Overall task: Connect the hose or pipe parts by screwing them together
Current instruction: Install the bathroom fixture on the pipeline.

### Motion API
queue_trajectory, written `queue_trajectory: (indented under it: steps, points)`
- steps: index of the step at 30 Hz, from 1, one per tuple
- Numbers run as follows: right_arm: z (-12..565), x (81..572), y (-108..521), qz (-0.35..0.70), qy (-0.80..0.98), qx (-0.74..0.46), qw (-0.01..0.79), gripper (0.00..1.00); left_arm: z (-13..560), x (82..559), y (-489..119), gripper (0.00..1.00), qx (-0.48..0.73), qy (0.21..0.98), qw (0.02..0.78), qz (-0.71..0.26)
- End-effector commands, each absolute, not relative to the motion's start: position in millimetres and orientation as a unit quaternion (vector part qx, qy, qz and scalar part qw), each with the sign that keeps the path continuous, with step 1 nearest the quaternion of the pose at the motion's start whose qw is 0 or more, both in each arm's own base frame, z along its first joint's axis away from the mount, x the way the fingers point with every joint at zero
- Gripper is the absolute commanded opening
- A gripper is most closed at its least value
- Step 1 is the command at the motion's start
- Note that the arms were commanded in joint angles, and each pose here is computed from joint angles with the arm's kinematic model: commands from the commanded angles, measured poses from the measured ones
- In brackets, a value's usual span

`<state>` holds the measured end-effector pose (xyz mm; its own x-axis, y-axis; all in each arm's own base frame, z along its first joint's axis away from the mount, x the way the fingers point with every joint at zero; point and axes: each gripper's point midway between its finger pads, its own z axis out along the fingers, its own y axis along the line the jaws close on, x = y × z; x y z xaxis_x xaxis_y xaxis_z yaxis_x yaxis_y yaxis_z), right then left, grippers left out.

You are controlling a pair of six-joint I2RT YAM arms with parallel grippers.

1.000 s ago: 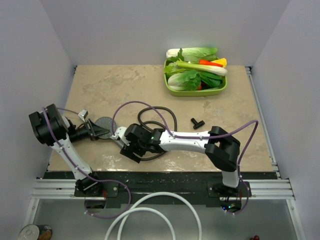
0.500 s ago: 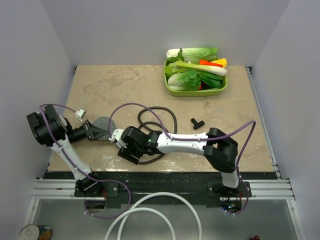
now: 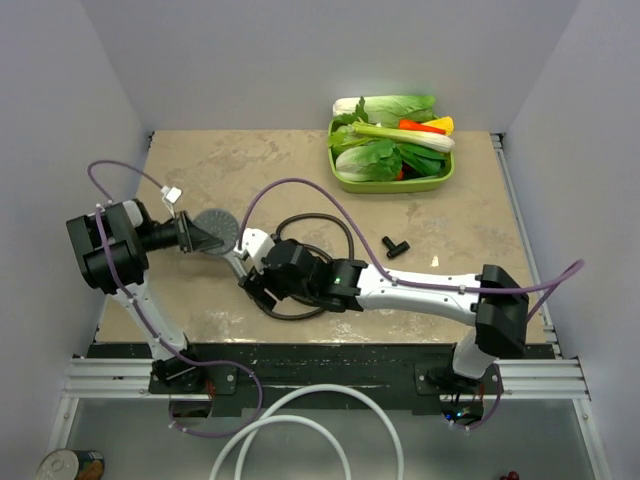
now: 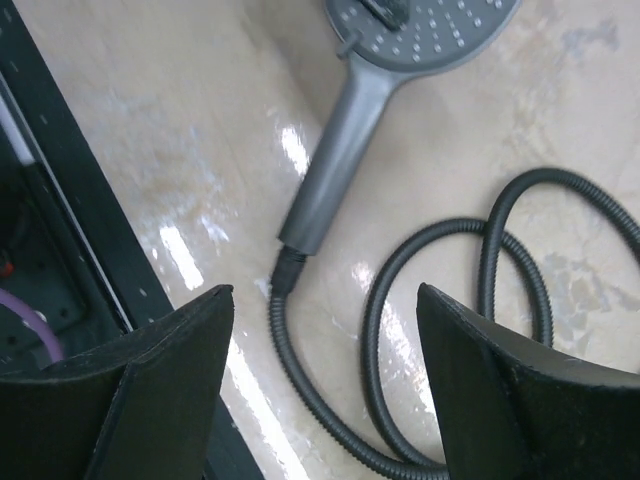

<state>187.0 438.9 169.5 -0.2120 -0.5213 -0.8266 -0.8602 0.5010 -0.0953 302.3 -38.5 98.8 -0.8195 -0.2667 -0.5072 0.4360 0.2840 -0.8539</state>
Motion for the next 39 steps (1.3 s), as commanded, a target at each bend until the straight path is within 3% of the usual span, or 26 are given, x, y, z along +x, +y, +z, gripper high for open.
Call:
queue_trajectory:
  steps: [1, 6, 7, 8, 9, 12, 24, 39]
  points:
    - [216, 188, 444, 0.247, 0.732, -0.404, 0.489, 0.76, 157, 354, -41, 0.0, 0.066, 0.695, 0.349, -0.626]
    - [221, 183, 447, 0.264, 0.727, -0.394, 0.496, 0.76, 140, 380, -43, 0.0, 0.057, 0.763, 0.265, -0.587]
    - [221, 182, 449, 0.265, 0.727, -0.395, 0.496, 0.76, 112, 378, -28, 0.0, 0.0, 0.847, 0.261, -0.462]
    - [219, 181, 450, 0.264, 0.727, -0.396, 0.495, 0.76, 142, 428, -4, 0.0, -0.024, 0.829, 0.398, -0.393]
    - [219, 180, 449, 0.264, 0.728, -0.395, 0.494, 0.76, 156, 425, -1, 0.0, -0.023, 0.823, 0.43, -0.371]
    - [215, 180, 448, 0.259, 0.732, -0.392, 0.493, 0.77, 170, 423, -13, 0.0, -0.036, 0.813, 0.386, -0.433]
    - [169, 182, 426, 0.204, 0.753, -0.413, 0.469, 0.78, 90, 331, -27, 0.0, -0.161, 0.744, 0.275, -0.587]
    - [127, 192, 422, 0.133, 0.745, -0.499, 0.423, 0.79, 59, 303, -26, 0.0, -0.19, 0.727, 0.235, -0.617]
